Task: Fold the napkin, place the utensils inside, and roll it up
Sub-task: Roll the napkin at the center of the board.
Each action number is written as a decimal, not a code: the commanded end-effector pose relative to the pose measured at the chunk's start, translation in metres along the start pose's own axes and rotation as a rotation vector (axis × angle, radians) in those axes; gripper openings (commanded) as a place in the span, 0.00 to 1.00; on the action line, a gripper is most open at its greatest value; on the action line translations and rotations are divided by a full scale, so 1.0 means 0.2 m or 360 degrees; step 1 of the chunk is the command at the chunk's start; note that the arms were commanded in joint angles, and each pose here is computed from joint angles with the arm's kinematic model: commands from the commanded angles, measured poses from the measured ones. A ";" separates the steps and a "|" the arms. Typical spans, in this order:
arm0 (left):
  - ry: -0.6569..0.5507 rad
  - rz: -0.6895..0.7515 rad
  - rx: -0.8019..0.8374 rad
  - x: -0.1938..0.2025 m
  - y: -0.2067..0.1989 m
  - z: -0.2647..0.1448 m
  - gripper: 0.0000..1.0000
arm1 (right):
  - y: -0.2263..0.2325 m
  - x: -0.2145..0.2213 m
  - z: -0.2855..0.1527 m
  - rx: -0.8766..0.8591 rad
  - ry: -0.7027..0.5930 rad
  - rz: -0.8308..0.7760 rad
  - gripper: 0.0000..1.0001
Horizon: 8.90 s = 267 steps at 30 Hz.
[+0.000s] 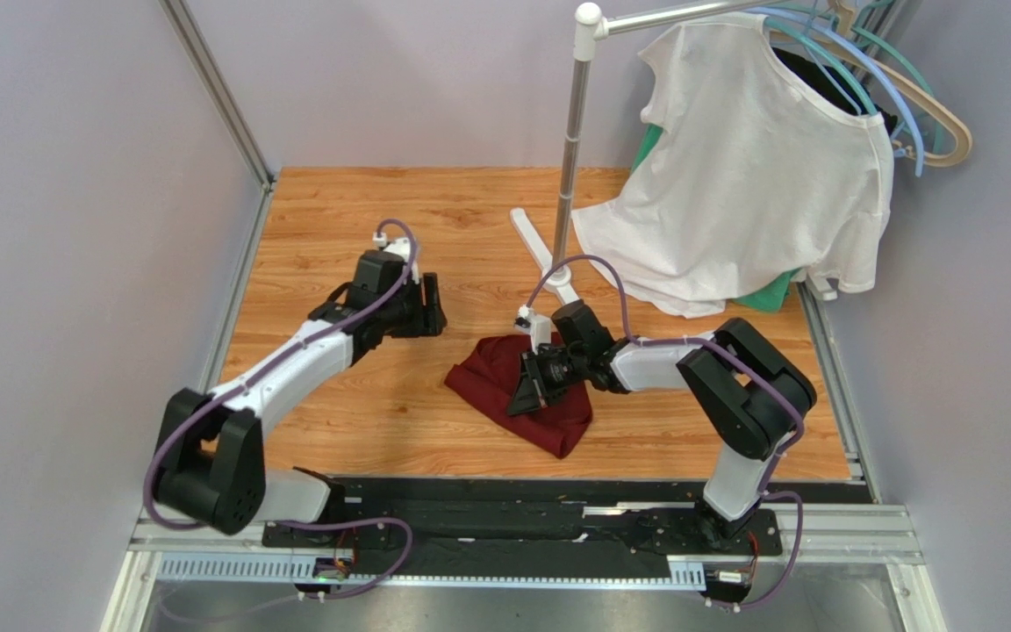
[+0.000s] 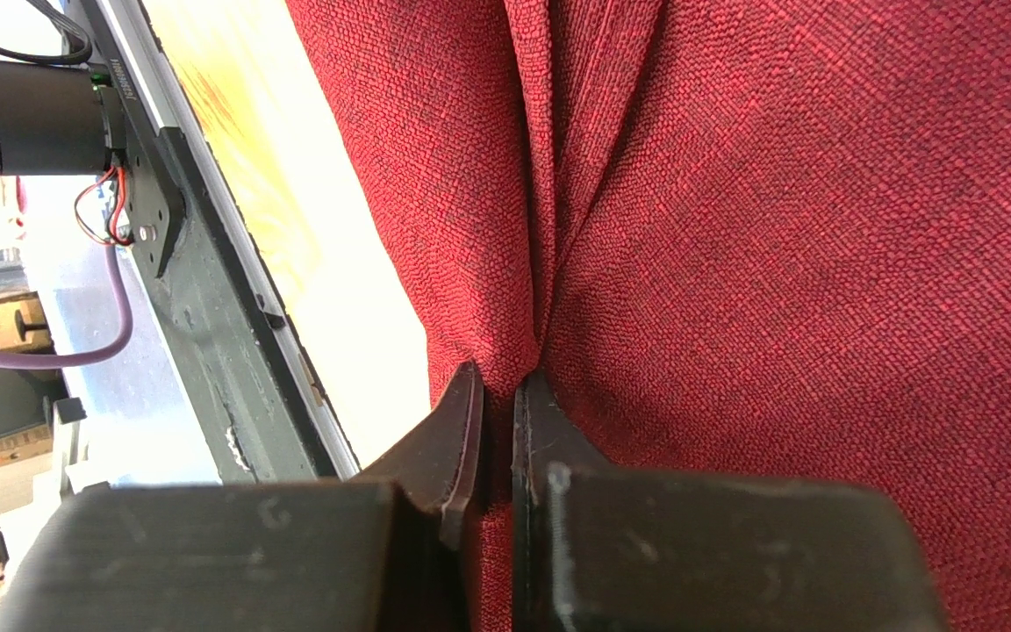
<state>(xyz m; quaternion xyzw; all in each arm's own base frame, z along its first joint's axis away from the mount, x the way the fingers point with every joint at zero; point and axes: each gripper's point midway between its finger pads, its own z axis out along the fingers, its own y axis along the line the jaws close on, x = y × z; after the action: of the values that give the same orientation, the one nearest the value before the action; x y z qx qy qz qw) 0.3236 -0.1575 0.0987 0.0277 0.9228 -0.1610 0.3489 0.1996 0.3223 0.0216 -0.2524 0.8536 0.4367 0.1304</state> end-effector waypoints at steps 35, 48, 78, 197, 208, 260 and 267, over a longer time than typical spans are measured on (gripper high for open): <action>-0.0186 -0.0201 0.0674 0.35 -0.15 -0.01 0.55 | -0.22 0.31 0.03 0.0213 0.0201 0.0153 0.00; -0.0083 -0.0070 0.0704 0.36 -0.17 0.09 0.21 | -0.25 0.34 0.02 0.0258 0.0232 0.0149 0.00; 0.0269 0.0020 0.0542 0.41 -0.16 0.17 0.00 | -0.03 -0.04 -0.29 0.0458 -0.0036 -0.0101 0.70; 0.0050 0.0652 0.1070 0.64 -0.59 -0.19 0.70 | -0.01 0.38 -0.07 -0.0062 0.0601 -0.0041 0.00; 0.0124 0.0739 0.0972 0.68 -0.59 -0.12 0.62 | -0.05 0.36 -0.05 -0.0123 0.0614 0.0038 0.00; 0.0582 0.0771 0.0764 0.87 -0.53 0.11 0.00 | 0.07 0.12 -0.47 0.0541 -0.0140 -0.0345 0.70; 0.0632 0.0752 0.0760 0.88 -0.52 0.12 0.00 | 0.05 0.12 -0.43 0.0613 -0.0124 -0.0388 0.69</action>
<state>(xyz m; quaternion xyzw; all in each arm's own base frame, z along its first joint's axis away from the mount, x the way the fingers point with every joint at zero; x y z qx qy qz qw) 0.2016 -0.2990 0.0269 0.3429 0.8527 -0.3224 0.2265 0.1549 0.2394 0.0542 -0.3129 0.8863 0.2651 0.2150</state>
